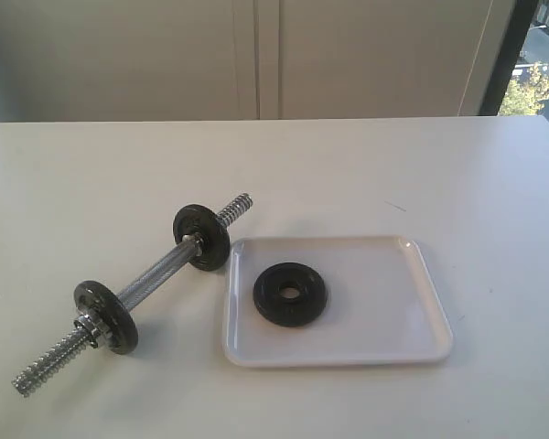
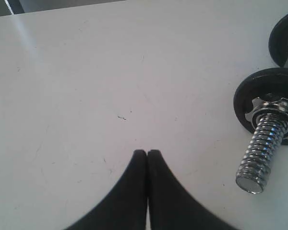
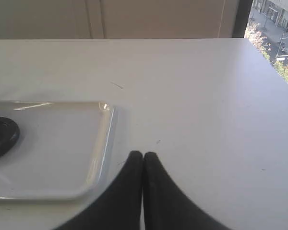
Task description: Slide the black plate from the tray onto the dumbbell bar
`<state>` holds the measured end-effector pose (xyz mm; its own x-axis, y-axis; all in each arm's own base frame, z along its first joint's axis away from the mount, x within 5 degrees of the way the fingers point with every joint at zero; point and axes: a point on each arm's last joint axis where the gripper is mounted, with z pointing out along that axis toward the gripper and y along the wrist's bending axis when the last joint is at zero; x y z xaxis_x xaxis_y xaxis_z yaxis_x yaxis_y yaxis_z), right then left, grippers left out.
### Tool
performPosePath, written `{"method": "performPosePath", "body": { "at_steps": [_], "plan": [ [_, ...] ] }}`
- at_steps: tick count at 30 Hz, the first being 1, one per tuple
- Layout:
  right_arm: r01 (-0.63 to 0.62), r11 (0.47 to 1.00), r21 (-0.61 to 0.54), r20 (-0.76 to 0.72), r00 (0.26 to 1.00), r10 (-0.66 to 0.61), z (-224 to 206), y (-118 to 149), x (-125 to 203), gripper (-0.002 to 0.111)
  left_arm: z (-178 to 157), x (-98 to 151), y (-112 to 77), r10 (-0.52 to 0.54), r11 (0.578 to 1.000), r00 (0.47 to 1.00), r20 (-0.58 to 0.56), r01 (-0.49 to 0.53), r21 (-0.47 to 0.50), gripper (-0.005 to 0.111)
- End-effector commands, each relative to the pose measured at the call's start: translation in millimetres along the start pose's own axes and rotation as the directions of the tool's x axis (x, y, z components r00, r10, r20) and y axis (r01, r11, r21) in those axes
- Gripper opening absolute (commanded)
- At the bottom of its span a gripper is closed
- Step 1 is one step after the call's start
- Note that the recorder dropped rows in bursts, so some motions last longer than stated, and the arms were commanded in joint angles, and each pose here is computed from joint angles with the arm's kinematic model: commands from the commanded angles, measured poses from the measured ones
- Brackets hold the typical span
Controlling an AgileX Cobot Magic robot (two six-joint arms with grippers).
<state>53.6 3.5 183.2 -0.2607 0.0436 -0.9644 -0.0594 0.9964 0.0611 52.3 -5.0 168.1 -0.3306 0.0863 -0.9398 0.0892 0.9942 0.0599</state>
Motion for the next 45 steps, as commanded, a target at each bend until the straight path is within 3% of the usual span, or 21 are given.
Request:
{"method": "performPosePath", "body": {
  "at_steps": [1,23,25,30,38,42,45],
  "plan": [
    [0.003,1.0,0.003,0.006,1.0,-0.003,0.0,-0.2,0.9,0.0,-0.2,-0.8,-0.2,-0.009,1.0,1.0,0.012,0.009,0.001,0.0],
    [0.003,1.0,0.003,0.006,1.0,-0.003,0.0,-0.2,0.9,0.0,-0.2,-1.2,0.0,-0.008,1.0,1.0,0.016,0.008,0.0,0.0],
    [0.003,1.0,0.003,0.006,1.0,-0.003,0.0,-0.2,0.9,0.0,-0.5,-7.0,1.1,0.006,1.0,0.997,0.08,-0.005,-0.013,0.0],
    [0.003,1.0,0.003,0.006,1.0,-0.003,0.0,-0.2,0.9,0.0,-6.9,-33.5,6.0,0.065,0.996,0.928,0.366,-0.036,-0.086,0.0],
    [0.003,1.0,0.003,0.006,1.0,-0.003,0.0,-0.2,0.9,0.0,-10.8,-41.8,7.5,0.073,0.994,0.887,0.457,-0.026,-0.108,0.0],
    [0.003,1.0,0.003,0.006,1.0,-0.003,0.0,-0.2,0.9,0.0,-19.0,-54.3,9.9,0.08,0.991,0.801,0.594,0.001,-0.135,0.0],
    [0.003,1.0,0.003,0.006,1.0,-0.003,0.0,-0.2,0.9,0.0,-28.7,-64.9,11.9,0.022,0.991,0.694,0.72,0.079,-0.106,0.0]
  ]
}}
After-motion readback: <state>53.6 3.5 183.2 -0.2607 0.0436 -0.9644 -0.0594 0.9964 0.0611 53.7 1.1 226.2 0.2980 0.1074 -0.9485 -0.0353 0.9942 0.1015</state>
